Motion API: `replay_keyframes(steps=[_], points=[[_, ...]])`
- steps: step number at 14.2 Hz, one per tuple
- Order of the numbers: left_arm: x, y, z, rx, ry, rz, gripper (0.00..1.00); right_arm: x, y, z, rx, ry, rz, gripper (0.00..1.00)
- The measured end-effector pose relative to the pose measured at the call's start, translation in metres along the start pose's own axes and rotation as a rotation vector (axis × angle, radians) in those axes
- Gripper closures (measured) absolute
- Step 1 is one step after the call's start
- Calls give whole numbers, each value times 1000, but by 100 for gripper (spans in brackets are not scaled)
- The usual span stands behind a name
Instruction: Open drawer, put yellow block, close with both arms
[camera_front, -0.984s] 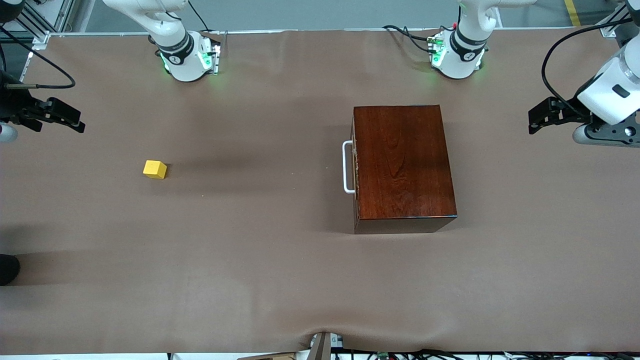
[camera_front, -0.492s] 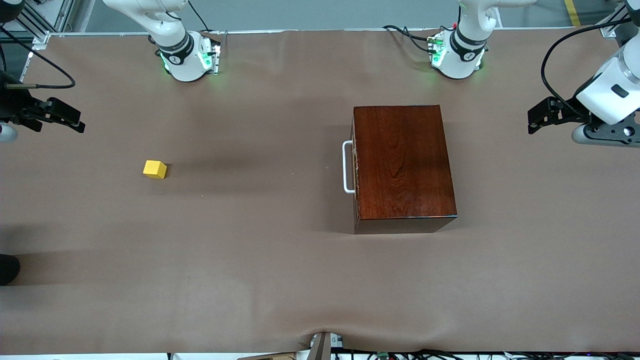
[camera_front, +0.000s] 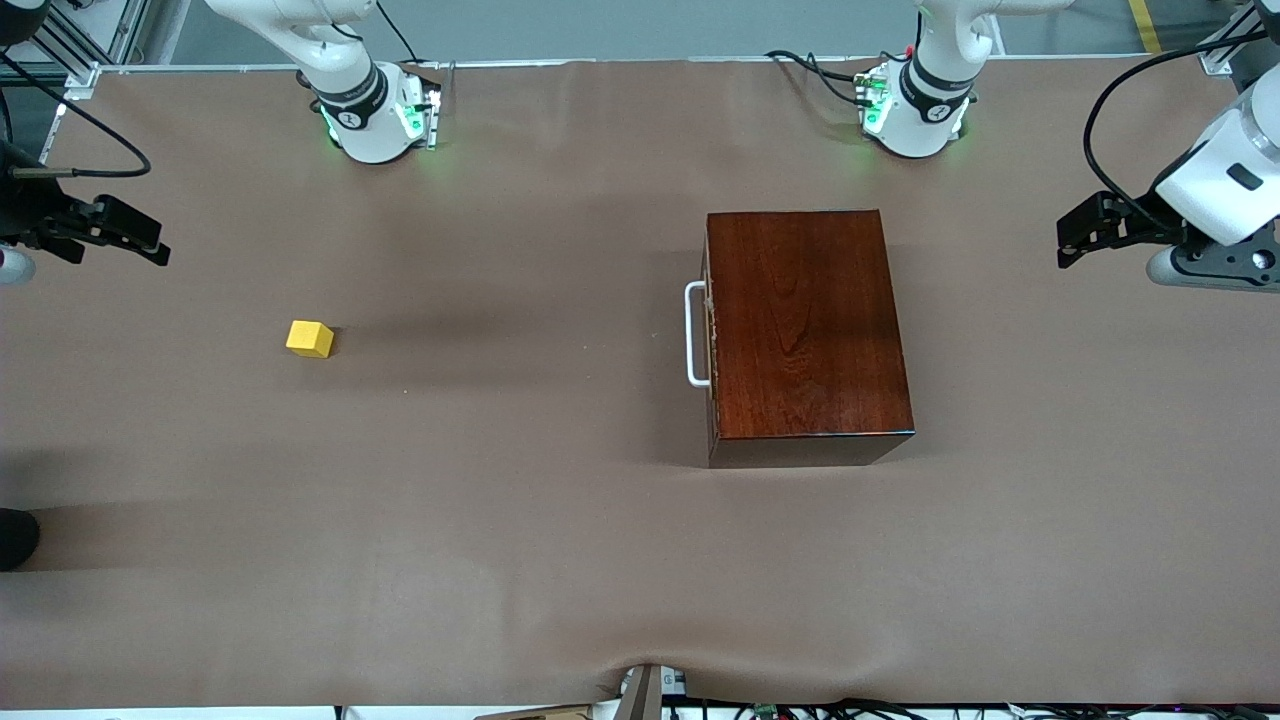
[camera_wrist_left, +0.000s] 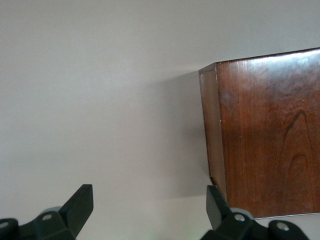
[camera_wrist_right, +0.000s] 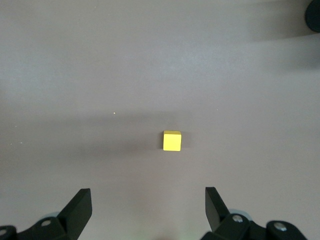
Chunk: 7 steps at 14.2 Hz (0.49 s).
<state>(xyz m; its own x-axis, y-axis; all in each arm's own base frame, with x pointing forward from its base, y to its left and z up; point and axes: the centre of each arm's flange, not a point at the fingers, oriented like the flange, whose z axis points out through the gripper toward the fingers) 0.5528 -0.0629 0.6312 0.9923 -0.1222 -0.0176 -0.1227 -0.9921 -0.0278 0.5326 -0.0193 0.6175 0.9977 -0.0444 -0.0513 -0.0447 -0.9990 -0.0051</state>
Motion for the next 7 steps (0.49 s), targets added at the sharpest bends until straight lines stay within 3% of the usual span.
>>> replay_keyframes(steps=[7], points=[[14,25,16,-121,-39,-245,0,0,0,0,0,0,0,0]])
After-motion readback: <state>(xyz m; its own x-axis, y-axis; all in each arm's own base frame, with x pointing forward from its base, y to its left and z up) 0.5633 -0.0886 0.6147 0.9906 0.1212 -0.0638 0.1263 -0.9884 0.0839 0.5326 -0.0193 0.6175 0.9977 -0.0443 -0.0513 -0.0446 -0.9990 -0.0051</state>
